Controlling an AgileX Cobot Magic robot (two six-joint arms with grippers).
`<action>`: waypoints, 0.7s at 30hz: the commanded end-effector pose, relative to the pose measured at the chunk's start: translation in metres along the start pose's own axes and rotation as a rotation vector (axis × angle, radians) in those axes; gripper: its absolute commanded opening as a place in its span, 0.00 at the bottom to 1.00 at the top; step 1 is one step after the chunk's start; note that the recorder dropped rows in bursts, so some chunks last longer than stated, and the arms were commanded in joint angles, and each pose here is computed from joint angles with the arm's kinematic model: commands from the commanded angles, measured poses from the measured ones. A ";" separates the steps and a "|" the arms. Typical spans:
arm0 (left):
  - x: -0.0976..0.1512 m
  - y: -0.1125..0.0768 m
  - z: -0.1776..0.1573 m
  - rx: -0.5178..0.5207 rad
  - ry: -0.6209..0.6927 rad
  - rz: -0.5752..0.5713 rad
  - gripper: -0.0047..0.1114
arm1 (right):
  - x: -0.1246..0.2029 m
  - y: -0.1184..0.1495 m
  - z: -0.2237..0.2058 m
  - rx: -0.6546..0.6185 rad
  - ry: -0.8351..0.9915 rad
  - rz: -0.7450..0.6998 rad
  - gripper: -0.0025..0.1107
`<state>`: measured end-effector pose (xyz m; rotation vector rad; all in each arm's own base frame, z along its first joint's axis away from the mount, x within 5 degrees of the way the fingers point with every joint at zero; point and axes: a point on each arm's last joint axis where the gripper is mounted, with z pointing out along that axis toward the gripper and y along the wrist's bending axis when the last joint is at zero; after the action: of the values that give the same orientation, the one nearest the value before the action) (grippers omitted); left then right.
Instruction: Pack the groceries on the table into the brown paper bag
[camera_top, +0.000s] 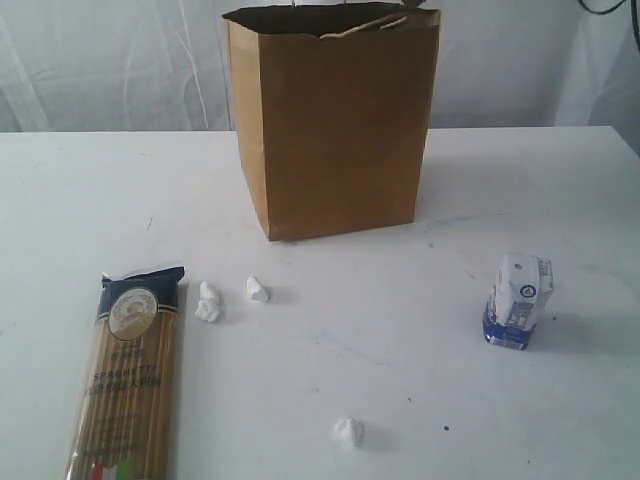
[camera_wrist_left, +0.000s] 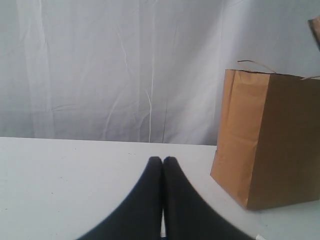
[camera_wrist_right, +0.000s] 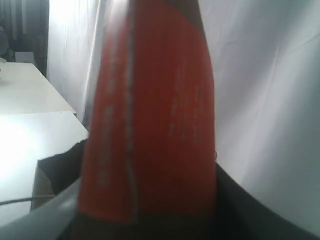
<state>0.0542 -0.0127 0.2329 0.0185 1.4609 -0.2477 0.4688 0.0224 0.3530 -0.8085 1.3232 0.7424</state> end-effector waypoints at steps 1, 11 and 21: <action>-0.002 -0.001 -0.001 0.012 -0.007 0.019 0.04 | 0.010 -0.004 0.011 -0.006 -0.044 0.011 0.02; -0.002 -0.001 -0.001 0.012 -0.007 0.019 0.04 | 0.031 -0.001 0.031 -0.045 -0.034 0.007 0.02; -0.002 -0.001 -0.001 0.012 -0.007 0.019 0.04 | 0.031 0.000 0.032 -0.046 -0.033 0.040 0.15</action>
<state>0.0542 -0.0127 0.2329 0.0189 1.4610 -0.2472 0.4915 0.0499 0.3113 -0.8448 1.3486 0.7865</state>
